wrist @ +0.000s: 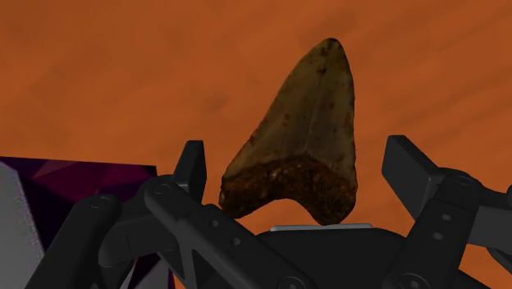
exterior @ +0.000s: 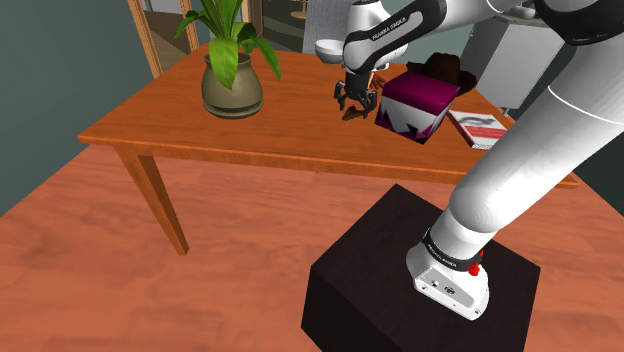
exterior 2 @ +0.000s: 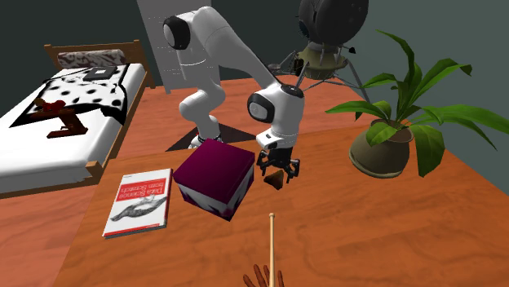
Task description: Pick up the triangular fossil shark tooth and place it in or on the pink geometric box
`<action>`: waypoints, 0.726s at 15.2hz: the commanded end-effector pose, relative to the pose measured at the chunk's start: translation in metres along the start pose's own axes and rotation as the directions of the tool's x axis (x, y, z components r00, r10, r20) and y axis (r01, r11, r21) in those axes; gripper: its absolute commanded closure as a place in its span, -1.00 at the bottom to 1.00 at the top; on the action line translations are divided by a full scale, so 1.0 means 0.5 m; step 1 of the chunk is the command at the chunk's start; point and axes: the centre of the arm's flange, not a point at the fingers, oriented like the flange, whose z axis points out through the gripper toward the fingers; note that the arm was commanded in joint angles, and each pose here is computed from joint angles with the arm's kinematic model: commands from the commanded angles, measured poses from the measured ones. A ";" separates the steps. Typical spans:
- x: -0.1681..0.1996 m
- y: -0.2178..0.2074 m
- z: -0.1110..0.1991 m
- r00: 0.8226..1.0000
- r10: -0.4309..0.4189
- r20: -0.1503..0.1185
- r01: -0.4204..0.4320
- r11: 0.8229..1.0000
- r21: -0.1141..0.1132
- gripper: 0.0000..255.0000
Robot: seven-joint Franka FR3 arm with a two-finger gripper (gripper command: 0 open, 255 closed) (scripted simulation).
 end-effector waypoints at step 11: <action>0.000 0.000 0.001 1.000 0.000 0.000 0.000 1.000 0.000 1.00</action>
